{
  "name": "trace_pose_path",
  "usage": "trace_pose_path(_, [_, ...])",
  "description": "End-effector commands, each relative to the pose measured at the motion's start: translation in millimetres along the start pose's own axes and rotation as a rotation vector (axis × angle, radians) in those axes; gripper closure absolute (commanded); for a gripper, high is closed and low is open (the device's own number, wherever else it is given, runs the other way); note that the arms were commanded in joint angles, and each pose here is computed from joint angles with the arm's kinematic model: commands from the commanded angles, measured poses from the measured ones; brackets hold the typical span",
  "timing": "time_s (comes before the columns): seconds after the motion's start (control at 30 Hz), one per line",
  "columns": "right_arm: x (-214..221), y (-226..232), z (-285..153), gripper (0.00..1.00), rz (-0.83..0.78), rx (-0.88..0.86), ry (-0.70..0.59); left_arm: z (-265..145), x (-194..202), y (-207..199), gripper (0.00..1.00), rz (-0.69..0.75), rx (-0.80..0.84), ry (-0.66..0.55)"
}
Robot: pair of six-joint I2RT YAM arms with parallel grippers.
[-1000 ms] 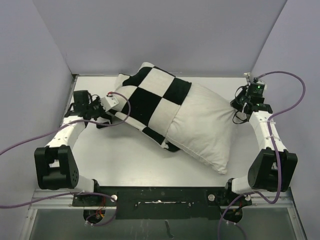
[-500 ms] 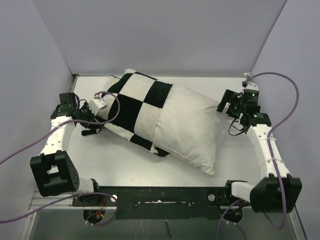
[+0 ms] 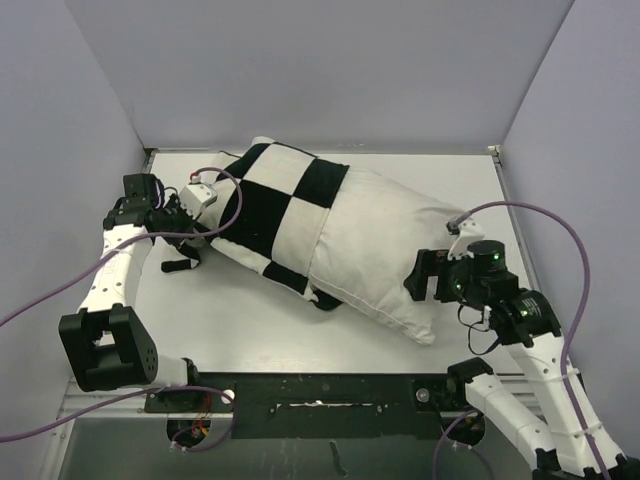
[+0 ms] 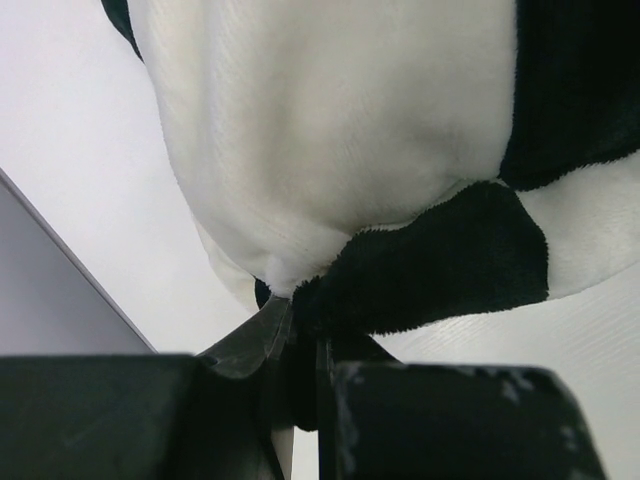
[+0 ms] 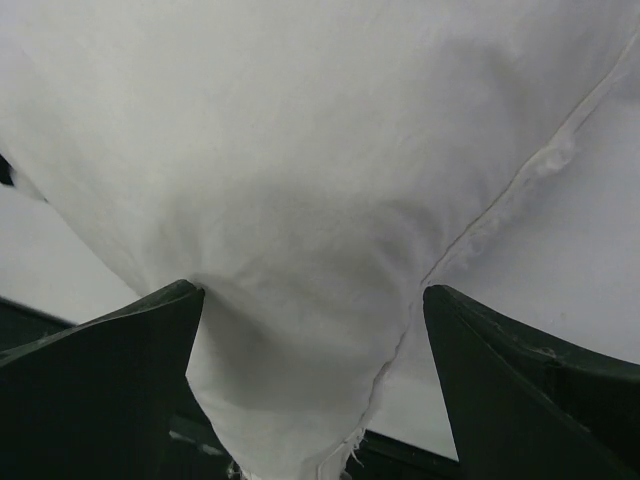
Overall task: Remove the pillowcase from the pillow
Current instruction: Remove the pillow from the pillowcase.
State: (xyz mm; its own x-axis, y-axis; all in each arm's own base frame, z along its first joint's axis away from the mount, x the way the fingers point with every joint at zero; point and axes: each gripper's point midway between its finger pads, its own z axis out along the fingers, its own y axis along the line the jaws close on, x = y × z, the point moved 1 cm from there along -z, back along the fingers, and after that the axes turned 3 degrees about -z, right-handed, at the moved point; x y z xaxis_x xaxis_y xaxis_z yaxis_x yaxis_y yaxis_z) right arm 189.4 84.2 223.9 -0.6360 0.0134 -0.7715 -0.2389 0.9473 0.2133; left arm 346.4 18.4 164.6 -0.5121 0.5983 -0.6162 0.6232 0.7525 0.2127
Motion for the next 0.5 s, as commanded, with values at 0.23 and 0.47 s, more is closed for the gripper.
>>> trace_pose_path(0.23, [69, 52, 77, 0.02, -0.128, -0.092, 0.283, -13, -32, 24, 1.0, -0.004, -0.075, -0.068])
trace_pose_path(0.47, [11, 6, 137, 0.24, -0.133, 0.031, 0.236, -18, -36, 33, 1.0, -0.01, -0.101, -0.064])
